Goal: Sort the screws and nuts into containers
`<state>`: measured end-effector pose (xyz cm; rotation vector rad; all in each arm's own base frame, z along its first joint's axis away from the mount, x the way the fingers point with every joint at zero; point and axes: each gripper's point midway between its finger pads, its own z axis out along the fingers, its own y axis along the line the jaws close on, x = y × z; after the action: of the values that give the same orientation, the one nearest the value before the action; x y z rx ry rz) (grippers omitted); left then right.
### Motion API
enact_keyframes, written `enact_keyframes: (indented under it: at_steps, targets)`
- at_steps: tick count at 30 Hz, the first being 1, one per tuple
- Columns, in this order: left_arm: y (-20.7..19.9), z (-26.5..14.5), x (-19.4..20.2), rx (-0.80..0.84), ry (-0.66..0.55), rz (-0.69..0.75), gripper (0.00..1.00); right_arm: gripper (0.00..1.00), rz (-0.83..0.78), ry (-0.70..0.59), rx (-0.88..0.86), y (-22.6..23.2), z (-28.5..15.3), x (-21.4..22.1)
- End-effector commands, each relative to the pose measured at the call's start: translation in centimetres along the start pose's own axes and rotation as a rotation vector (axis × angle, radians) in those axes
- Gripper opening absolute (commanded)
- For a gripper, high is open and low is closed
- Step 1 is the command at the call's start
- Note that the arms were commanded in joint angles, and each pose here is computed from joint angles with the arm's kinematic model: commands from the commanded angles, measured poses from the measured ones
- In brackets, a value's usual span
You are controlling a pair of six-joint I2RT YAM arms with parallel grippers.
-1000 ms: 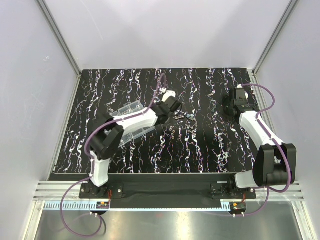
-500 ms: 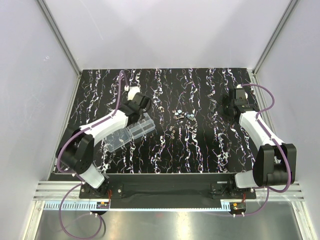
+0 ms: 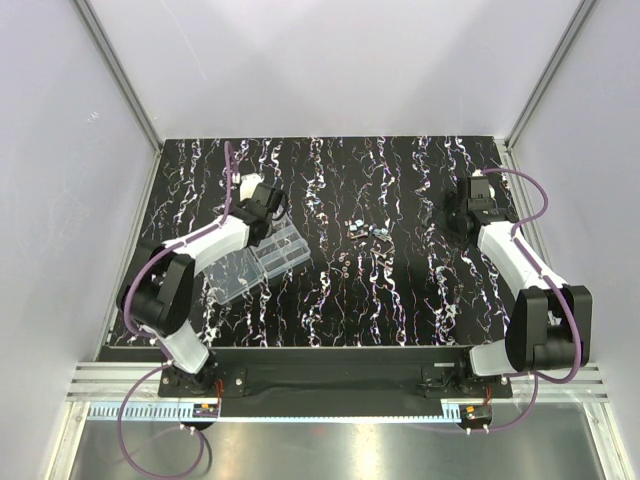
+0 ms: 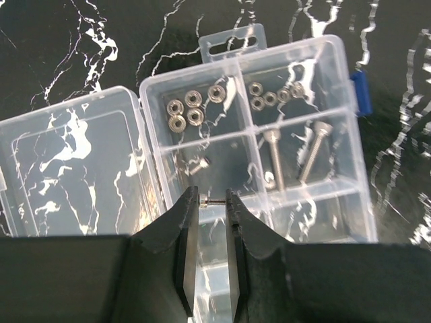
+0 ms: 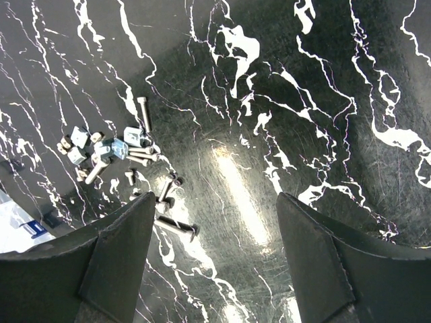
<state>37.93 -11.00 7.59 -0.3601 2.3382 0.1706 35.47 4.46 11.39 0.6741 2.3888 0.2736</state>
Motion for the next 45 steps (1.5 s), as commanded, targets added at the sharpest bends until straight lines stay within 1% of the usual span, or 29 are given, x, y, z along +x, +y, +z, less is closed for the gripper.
enact_keyframes:
  at_steps: [1, 6, 10, 13, 14, 18, 20, 22, 23, 24, 27, 30, 31, 32, 35, 40, 45]
  targets:
    - [-0.7, 1.1, -1.2, 0.009, -0.041, -0.017, 0.21, 0.80, -0.013, -0.007, -0.001, 0.4, -0.2, -0.6]
    - [-1.1, 1.7, -1.3, 0.008, -0.044, -0.015, 0.25, 0.80, -0.011, -0.009, -0.004, 0.6, -0.3, -0.7]
    - [-1.0, 1.4, -1.7, 0.002, -0.049, -0.014, 0.34, 0.84, -0.016, -0.009, -0.014, 0.8, -0.6, -0.9]
    - [-0.9, 0.5, -2.6, 0.015, -0.069, -0.023, 0.50, 0.88, -0.017, -0.020, -0.031, 1.1, -1.0, -1.2]
    - [-0.8, -0.1, -3.1, 0.020, -0.080, -0.030, 0.53, 0.89, -0.020, -0.028, -0.037, 1.3, -1.1, -1.4]
    - [-1.6, -2.1, -3.8, 0.097, -0.091, -0.039, 0.53, 0.90, -0.028, -0.033, -0.039, 1.3, -1.3, -1.5]
    - [-3.7, -4.0, -3.8, 0.179, -0.101, -0.009, 0.54, 0.91, -0.033, -0.032, -0.037, 1.1, -1.2, -1.4]
    - [-5.6, -5.5, -4.1, 0.227, -0.124, 0.036, 0.57, 0.90, -0.036, -0.012, -0.059, 1.5, -1.1, -0.8]
    - [-7.3, -6.8, -3.4, 0.267, -0.125, 0.079, 0.59, 0.90, -0.033, -0.006, -0.058, 1.3, -1.0, -0.6]
    - [-8.3, -7.4, -3.2, 0.288, -0.130, 0.101, 0.65, 0.90, -0.033, -0.001, -0.058, 1.3, -0.9, -0.4]
    - [-12.7, -9.8, -1.7, 0.419, -0.121, 0.180, 0.71, 0.93, -0.033, -0.006, -0.062, 1.1, -1.1, -0.2]
    - [-16.6, -11.0, 0.5, 0.507, -0.095, 0.247, 0.73, 0.97, -0.039, -0.017, -0.054, 0.9, -1.5, -0.2]
    - [-17.7, -11.5, 0.5, 0.527, -0.097, 0.258, 0.73, 1.00, -0.041, -0.027, -0.056, 0.9, -1.8, -0.4]
    - [-18.8, -11.1, 2.2, 0.531, -0.068, 0.295, 0.73, 1.00, -0.042, -0.029, -0.053, 0.8, -1.8, -0.4]
    - [-21.2, -10.6, 4.4, 0.550, -0.031, 0.351, 0.73, 1.00, -0.047, -0.037, -0.056, 0.6, -2.3, -0.3]
    - [-23.0, -8.4, 6.3, 0.521, 0.021, 0.394, 0.73, 1.00, -0.047, -0.051, -0.067, 0.7, -3.0, -0.3]
    - [-23.1, -7.1, 6.8, 0.476, 0.029, 0.408, 0.71, 1.00, -0.054, -0.057, -0.067, 0.6, -3.1, -0.4]
